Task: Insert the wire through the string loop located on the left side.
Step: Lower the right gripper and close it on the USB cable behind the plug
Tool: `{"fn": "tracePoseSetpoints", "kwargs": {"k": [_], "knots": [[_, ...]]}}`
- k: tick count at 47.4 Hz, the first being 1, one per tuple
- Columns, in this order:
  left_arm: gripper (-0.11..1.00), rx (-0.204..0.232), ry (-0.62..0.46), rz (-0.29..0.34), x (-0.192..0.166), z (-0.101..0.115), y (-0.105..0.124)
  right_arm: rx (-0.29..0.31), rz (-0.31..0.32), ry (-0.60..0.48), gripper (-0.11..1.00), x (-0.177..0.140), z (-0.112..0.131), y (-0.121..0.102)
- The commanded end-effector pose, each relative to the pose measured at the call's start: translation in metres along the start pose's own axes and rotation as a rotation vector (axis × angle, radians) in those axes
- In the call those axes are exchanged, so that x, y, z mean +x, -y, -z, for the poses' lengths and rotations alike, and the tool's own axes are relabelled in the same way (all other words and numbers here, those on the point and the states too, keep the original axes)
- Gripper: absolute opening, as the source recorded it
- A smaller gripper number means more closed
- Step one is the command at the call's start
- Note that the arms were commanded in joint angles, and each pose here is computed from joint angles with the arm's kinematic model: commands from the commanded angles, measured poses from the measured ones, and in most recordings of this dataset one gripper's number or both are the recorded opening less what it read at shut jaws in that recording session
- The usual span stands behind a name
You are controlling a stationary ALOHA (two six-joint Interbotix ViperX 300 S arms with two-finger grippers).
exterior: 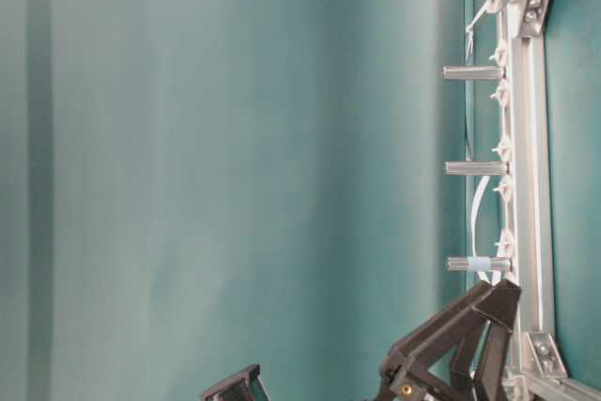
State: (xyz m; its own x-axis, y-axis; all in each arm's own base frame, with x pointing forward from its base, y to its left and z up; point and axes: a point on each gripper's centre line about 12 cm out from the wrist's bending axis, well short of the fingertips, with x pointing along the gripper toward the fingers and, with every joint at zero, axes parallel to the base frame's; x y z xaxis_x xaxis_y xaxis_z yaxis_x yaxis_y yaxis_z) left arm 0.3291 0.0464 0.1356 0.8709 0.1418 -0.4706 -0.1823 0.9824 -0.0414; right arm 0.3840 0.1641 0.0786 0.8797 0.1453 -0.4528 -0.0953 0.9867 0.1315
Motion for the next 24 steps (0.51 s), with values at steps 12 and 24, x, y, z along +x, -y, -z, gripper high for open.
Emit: {"fn": "tracePoseSetpoints", "kwargs": {"k": [12, 24], "knots": [[0.72, 0.010, 0.015, 0.020, -0.002, -0.009, 0.007, 0.010, -0.002, 0.015, 0.59, 0.002, -0.006, -0.002], [0.72, 0.012, 0.016, 0.022, -0.002, -0.009, 0.008, 0.006, 0.002, -0.015, 0.59, 0.000, 0.003, 0.000]]}}
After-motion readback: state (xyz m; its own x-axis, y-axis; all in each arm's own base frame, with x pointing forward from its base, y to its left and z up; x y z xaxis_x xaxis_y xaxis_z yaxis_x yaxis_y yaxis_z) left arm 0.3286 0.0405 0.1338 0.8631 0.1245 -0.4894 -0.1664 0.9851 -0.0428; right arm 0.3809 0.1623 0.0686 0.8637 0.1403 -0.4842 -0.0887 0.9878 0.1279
